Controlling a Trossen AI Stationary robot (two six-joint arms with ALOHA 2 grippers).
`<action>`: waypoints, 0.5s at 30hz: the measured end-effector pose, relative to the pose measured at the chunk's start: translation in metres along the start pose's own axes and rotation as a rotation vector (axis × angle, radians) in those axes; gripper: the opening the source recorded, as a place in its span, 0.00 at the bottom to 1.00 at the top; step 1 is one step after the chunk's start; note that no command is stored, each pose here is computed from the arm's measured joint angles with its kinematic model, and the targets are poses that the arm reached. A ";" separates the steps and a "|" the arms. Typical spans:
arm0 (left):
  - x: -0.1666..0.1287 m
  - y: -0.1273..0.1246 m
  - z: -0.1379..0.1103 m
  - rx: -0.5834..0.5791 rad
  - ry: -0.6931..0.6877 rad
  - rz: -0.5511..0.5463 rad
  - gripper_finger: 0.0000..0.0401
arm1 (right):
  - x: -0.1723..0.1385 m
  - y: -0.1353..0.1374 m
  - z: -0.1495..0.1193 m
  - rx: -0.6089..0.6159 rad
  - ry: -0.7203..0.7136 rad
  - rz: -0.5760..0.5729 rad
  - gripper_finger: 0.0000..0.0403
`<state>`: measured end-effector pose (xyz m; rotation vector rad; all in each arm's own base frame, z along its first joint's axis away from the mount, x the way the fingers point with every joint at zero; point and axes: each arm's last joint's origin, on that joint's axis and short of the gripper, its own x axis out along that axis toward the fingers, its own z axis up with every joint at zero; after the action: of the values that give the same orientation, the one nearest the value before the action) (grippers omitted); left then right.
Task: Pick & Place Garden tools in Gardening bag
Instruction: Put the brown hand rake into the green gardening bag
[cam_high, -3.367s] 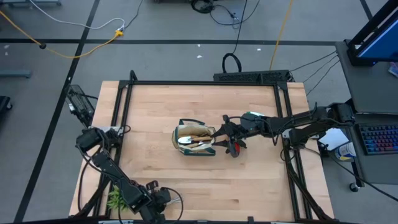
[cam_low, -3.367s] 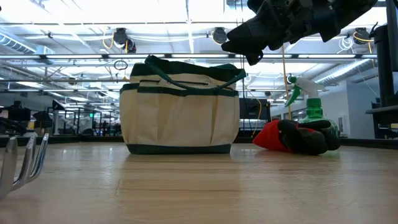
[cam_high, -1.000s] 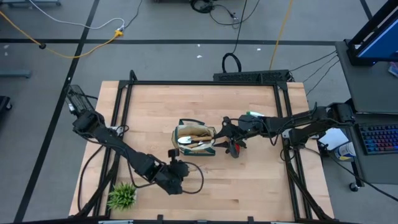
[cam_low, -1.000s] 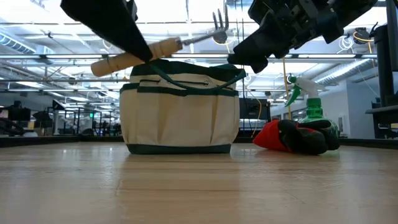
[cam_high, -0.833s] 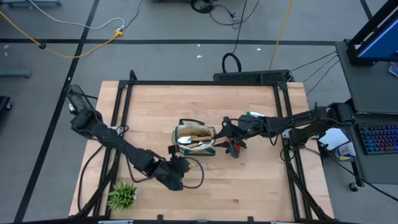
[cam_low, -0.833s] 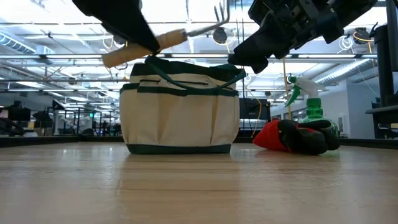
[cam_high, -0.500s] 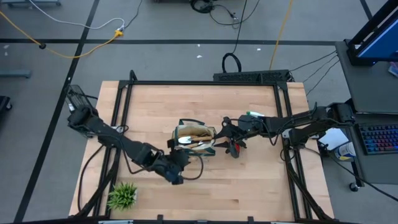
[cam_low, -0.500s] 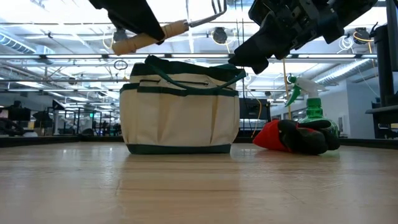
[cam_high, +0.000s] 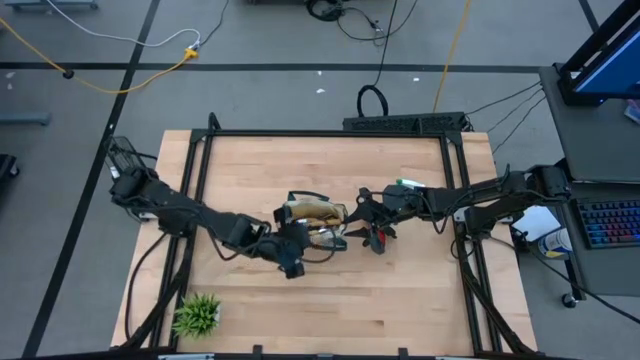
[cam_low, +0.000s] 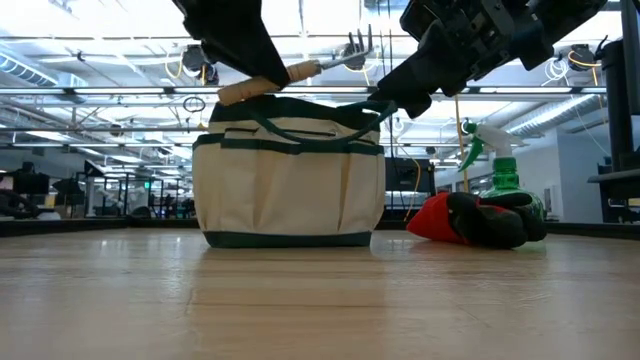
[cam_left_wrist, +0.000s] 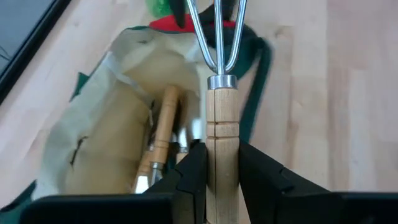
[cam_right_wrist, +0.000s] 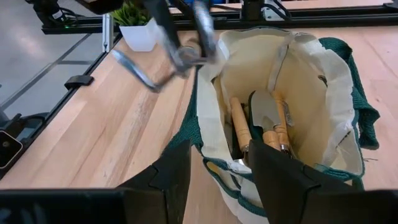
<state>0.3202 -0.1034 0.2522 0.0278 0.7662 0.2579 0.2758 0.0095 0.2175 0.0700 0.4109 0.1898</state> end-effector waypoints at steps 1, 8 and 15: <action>0.001 0.002 0.001 0.002 0.002 0.006 0.20 | 0.000 0.000 0.000 -0.004 0.000 0.000 0.39; 0.009 0.017 0.005 -0.013 0.020 0.007 0.20 | 0.000 0.000 0.000 -0.026 0.001 0.000 0.39; 0.012 0.020 0.014 -0.037 -0.035 -0.039 0.20 | 0.000 0.000 0.000 -0.076 0.000 0.000 0.39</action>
<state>0.3333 -0.0799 0.2565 -0.0172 0.7259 0.2340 0.2758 0.0095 0.2175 -0.0049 0.4038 0.2052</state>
